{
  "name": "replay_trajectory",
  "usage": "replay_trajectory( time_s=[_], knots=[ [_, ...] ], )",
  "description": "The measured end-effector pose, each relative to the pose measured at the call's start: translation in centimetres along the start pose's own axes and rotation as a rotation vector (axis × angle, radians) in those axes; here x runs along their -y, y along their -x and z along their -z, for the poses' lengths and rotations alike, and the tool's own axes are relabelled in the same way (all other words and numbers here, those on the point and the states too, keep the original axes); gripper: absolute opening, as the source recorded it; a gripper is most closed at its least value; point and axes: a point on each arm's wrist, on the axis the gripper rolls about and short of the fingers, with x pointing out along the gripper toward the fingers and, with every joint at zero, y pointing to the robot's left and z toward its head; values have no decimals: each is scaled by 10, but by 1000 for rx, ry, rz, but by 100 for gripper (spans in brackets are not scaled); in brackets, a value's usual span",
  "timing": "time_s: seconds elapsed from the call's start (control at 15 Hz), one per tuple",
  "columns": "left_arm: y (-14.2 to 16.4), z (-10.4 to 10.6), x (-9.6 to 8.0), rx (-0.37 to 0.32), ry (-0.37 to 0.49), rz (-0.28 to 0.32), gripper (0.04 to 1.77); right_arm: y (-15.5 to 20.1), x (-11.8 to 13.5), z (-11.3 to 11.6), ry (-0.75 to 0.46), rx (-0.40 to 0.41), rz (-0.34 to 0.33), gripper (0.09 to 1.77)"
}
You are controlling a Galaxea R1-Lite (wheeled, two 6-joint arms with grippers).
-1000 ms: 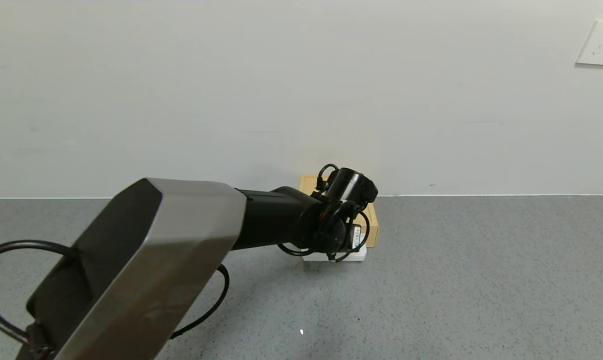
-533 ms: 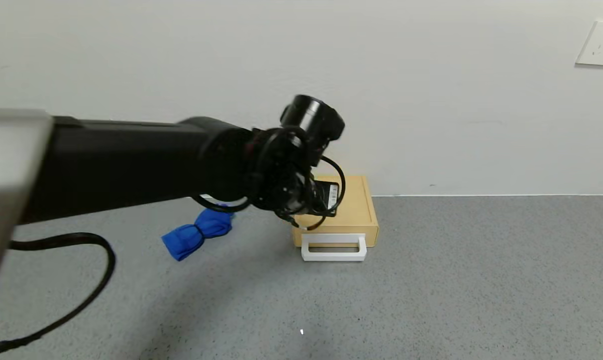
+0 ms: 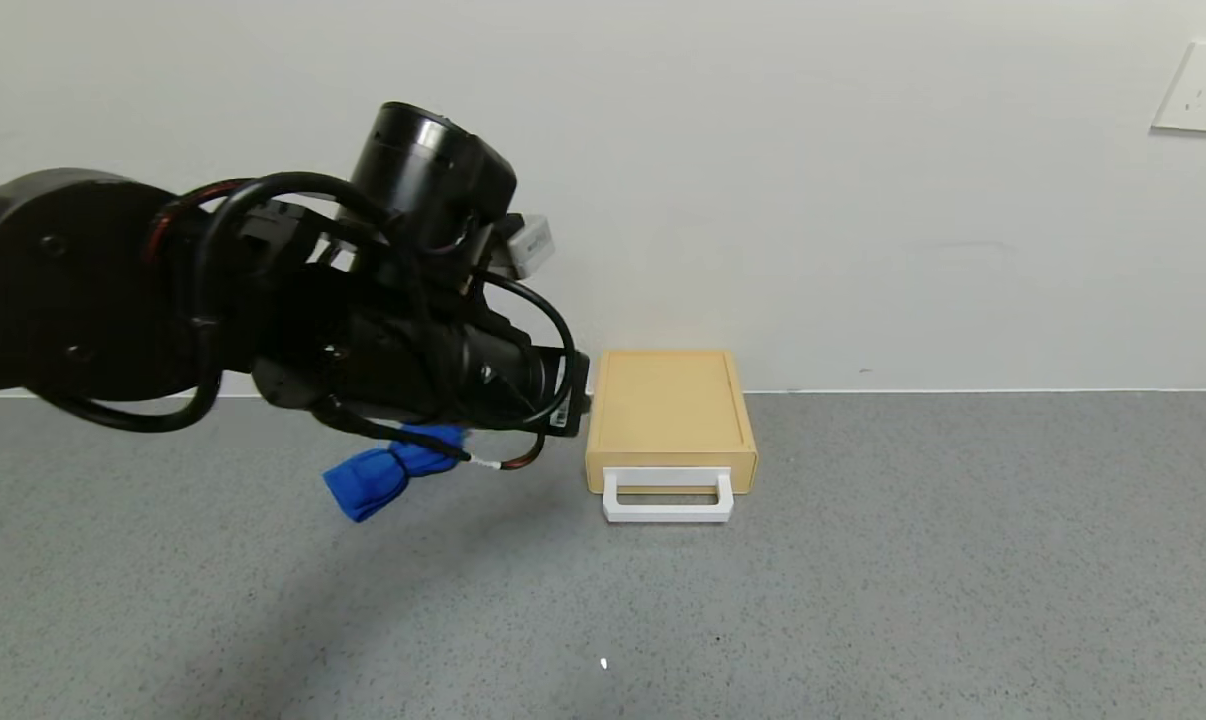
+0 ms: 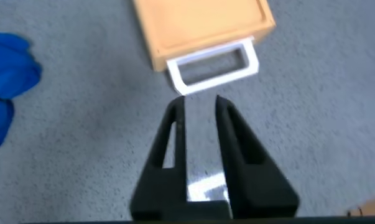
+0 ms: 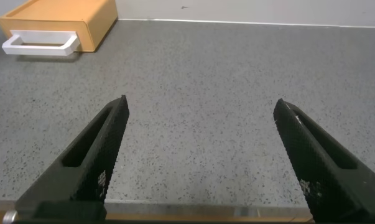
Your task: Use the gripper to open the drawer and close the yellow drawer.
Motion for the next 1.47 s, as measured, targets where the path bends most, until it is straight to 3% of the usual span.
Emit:
replay_trajectory(
  time_s=[0.2, 0.4, 0.6, 0.87, 1.13, 1.47],
  knots=[
    [25, 13, -22, 17, -71, 164, 91, 0, 0, 0, 0, 0, 0, 171],
    [48, 27, -44, 122, -170, 271, 117, 0, 0, 0, 0, 0, 0, 171],
    [72, 46, -59, 205, -262, 287, 134, 0, 0, 0, 0, 0, 0, 171],
    [104, 68, -67, 278, -305, 233, 149, 0, 0, 0, 0, 0, 0, 171],
    [136, 94, -78, 337, -288, 30, 158, 0, 0, 0, 0, 0, 0, 171],
    [187, 132, -89, 473, -241, -102, 164, 0, 0, 0, 0, 0, 0, 171]
  ],
)
